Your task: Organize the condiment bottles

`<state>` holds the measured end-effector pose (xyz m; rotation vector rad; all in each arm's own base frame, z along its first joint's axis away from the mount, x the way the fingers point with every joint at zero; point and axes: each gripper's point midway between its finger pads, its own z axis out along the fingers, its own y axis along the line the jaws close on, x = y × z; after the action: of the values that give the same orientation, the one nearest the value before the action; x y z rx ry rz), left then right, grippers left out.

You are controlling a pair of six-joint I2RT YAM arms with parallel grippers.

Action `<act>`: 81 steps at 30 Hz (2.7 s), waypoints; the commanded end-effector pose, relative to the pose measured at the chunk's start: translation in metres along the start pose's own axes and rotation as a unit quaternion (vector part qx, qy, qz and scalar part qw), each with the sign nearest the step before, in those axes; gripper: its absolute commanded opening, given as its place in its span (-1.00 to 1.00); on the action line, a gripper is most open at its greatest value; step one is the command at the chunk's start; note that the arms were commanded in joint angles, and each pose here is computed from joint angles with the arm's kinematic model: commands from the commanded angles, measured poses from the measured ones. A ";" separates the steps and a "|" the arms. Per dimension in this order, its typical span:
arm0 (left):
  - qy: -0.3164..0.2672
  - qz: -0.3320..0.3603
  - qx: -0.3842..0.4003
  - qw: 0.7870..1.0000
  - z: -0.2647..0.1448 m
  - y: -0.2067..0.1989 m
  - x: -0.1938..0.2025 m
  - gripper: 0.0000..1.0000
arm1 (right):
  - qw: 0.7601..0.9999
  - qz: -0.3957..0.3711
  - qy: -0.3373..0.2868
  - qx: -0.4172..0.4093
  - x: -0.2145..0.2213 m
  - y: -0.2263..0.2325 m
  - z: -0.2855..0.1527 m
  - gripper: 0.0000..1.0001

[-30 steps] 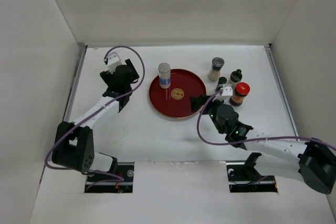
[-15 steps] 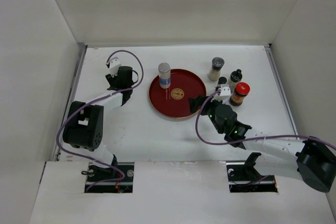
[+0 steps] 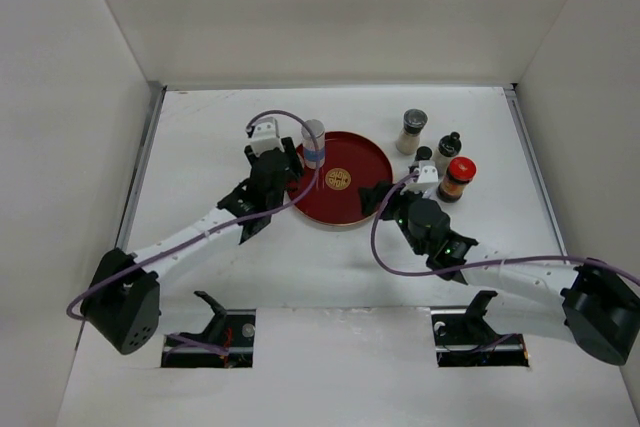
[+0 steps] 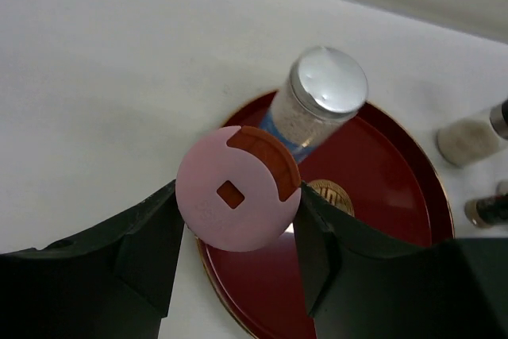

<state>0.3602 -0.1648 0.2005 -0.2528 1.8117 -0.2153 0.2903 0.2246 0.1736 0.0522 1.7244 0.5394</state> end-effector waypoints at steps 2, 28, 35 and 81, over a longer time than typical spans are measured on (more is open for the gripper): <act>0.020 0.005 0.016 1.000 0.008 -0.025 0.019 -0.34 | 0.999 0.027 -0.047 -0.003 -0.035 0.005 0.000 0.82; -0.007 0.023 0.067 0.997 0.002 -0.043 0.047 0.88 | 0.964 -0.016 0.032 0.262 -0.030 -0.121 -0.028 1.00; -0.092 -0.056 0.091 0.990 -0.022 -0.019 0.014 0.88 | 0.964 -0.011 0.056 0.259 -0.021 -0.128 0.009 1.00; -0.100 -0.100 0.033 0.989 -0.005 0.033 0.026 0.80 | 0.998 -0.053 0.018 0.017 -0.057 0.054 0.079 1.00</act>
<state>0.3450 -0.1426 0.1572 -0.3589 1.6354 -0.3427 0.3394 0.3076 0.1551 -0.1502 1.9424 0.3788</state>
